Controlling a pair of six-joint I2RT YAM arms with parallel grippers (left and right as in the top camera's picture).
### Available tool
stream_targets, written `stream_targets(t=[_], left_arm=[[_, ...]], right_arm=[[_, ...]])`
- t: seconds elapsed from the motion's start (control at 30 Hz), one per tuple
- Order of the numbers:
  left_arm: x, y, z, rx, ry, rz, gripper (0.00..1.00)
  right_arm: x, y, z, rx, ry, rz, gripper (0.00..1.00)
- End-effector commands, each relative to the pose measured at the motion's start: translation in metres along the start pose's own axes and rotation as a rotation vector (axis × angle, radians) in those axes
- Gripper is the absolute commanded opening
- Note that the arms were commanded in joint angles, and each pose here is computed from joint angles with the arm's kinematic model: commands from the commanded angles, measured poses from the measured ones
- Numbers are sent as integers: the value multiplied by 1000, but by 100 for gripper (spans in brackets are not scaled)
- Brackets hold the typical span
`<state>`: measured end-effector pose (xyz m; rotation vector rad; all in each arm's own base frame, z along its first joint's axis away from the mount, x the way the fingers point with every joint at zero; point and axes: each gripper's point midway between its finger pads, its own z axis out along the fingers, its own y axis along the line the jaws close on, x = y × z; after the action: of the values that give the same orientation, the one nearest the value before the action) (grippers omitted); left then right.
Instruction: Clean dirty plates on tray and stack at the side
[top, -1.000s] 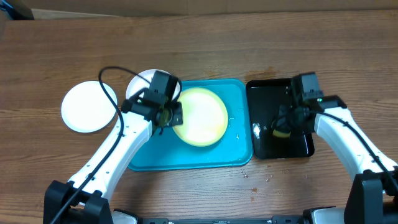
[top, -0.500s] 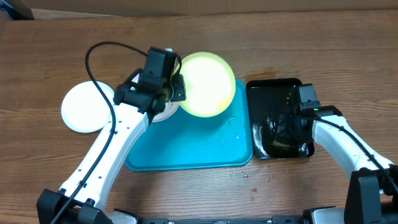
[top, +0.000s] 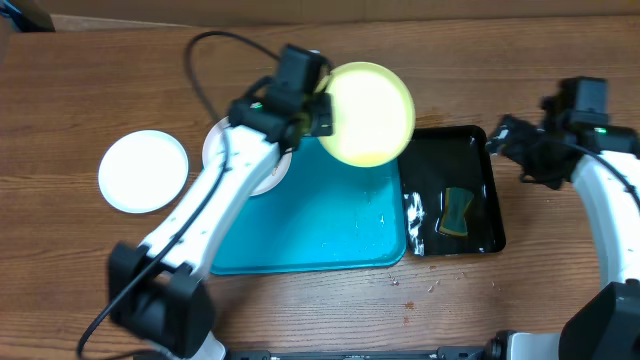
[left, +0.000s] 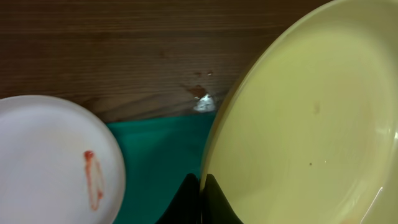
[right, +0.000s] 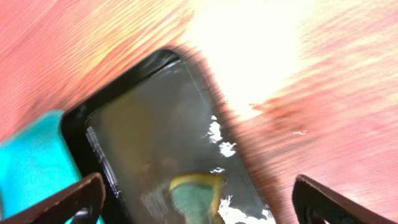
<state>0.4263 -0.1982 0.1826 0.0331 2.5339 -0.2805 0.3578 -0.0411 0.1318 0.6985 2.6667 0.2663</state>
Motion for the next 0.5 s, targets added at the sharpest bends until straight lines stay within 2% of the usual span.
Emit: stream_targets(t=[0.0, 0.1, 0.27, 0.47], left_arm=[[-13, -40, 8, 28, -37, 70, 4], [-19, -64, 16, 11, -76, 141, 4], [-20, -78, 13, -76, -150, 244, 4], [-29, -89, -11, -324, -301, 488, 4]], right_arm=[[-13, -22, -8, 17, -31, 62, 100], [-18, -36, -11, 29, -42, 100, 100], [-19, -39, -11, 32, -44, 108, 100], [-19, -39, -11, 32, -44, 108, 100]])
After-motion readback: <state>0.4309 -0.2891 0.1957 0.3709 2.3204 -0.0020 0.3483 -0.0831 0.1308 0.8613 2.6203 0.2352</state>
